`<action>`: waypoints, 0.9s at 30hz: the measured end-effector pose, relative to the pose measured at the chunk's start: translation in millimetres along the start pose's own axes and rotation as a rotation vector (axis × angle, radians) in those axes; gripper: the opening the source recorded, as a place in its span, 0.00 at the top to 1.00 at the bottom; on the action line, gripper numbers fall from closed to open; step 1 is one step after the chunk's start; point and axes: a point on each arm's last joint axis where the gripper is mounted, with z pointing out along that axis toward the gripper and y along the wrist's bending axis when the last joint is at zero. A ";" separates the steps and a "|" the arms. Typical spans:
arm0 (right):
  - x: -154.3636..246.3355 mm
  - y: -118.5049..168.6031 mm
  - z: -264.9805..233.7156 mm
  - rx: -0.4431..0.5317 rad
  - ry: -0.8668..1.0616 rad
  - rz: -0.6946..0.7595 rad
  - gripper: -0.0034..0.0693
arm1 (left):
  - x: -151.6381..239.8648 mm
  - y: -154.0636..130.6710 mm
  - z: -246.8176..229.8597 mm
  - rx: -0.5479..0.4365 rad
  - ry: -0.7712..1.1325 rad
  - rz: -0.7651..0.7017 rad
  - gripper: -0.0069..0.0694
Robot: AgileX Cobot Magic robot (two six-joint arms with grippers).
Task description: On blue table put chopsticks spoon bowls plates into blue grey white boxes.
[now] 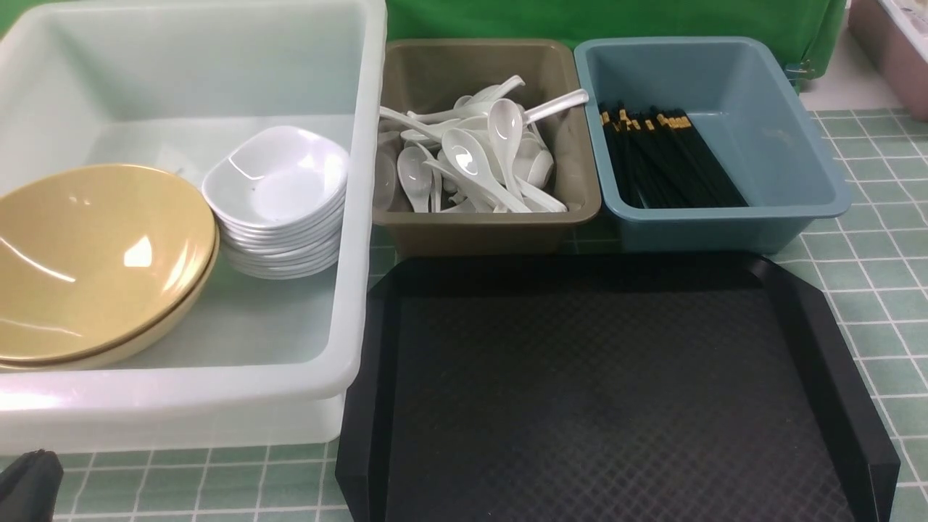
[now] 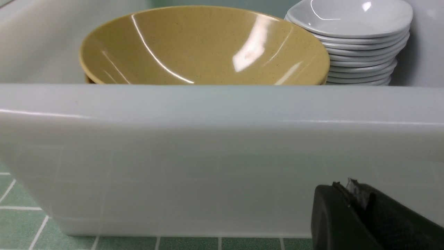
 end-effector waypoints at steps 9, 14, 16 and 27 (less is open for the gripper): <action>0.0 0.0 0.0 0.000 0.000 0.000 0.85 | 0.0 0.0 0.0 0.000 0.000 -0.006 0.91; 0.0 0.0 0.0 0.000 0.000 0.000 0.85 | 0.1 0.0 0.0 0.000 0.001 -0.007 0.91; 0.0 0.0 0.0 0.000 0.000 0.000 0.84 | 0.1 0.0 0.0 0.000 0.001 -0.007 0.91; 0.0 0.0 0.0 0.000 0.000 0.000 0.83 | 0.1 0.0 0.0 0.000 0.001 -0.007 0.91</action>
